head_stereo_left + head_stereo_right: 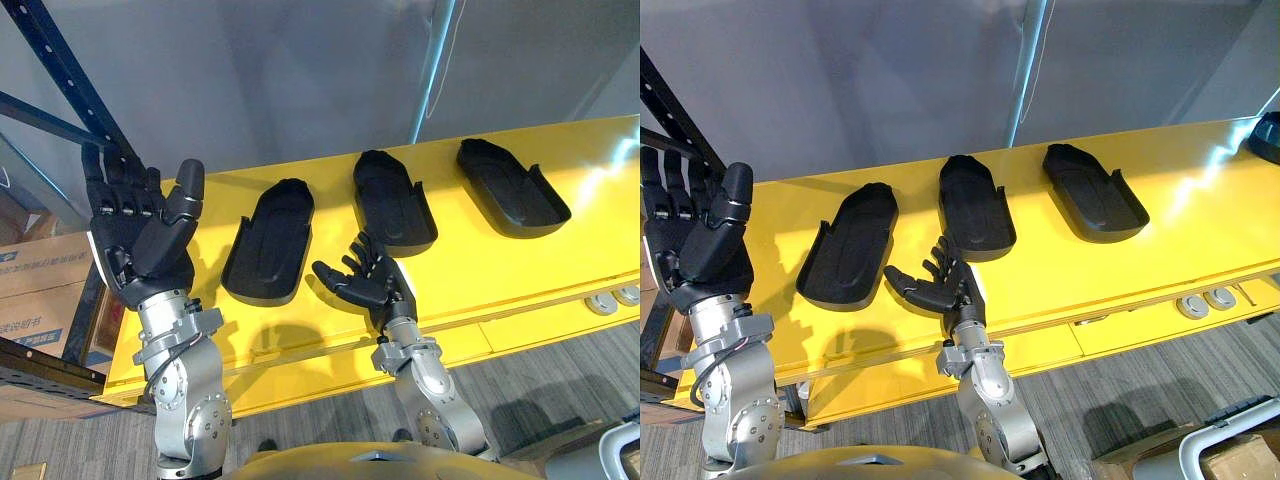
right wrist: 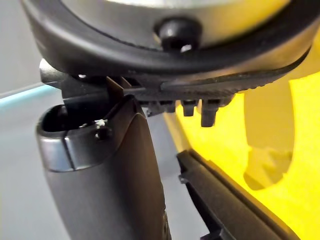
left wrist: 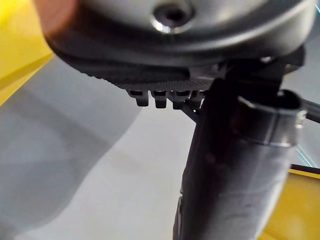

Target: Walk over and take three plastic housings, then place them on the shelf

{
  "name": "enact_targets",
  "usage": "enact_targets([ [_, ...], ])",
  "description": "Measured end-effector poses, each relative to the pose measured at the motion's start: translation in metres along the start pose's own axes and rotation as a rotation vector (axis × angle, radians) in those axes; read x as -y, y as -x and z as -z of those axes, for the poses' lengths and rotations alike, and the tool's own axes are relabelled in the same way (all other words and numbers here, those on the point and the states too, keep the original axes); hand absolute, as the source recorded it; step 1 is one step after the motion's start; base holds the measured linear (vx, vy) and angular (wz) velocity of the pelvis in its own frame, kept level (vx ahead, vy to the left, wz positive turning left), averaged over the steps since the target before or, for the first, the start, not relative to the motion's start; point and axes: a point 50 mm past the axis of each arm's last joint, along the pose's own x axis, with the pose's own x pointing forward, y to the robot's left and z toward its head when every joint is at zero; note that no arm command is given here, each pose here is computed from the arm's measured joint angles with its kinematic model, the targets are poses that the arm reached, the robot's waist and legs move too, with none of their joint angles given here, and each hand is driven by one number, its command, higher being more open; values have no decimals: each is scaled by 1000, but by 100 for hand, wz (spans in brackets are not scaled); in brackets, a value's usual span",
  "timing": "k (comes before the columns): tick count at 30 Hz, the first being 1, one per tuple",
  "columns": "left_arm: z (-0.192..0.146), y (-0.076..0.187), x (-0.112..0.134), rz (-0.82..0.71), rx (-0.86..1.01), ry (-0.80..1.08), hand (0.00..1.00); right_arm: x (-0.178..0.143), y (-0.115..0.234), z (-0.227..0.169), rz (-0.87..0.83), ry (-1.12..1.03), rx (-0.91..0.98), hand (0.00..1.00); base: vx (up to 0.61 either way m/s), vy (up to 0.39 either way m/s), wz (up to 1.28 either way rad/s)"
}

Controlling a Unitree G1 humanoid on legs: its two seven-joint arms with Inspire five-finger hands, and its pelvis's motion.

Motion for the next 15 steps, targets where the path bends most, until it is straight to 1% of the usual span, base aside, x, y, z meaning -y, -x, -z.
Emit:
enact_targets([
  [15, 2, 1, 1, 9, -18, 33, 100, 3, 1, 1, 55, -1, -2, 100, 0, 0, 0],
])
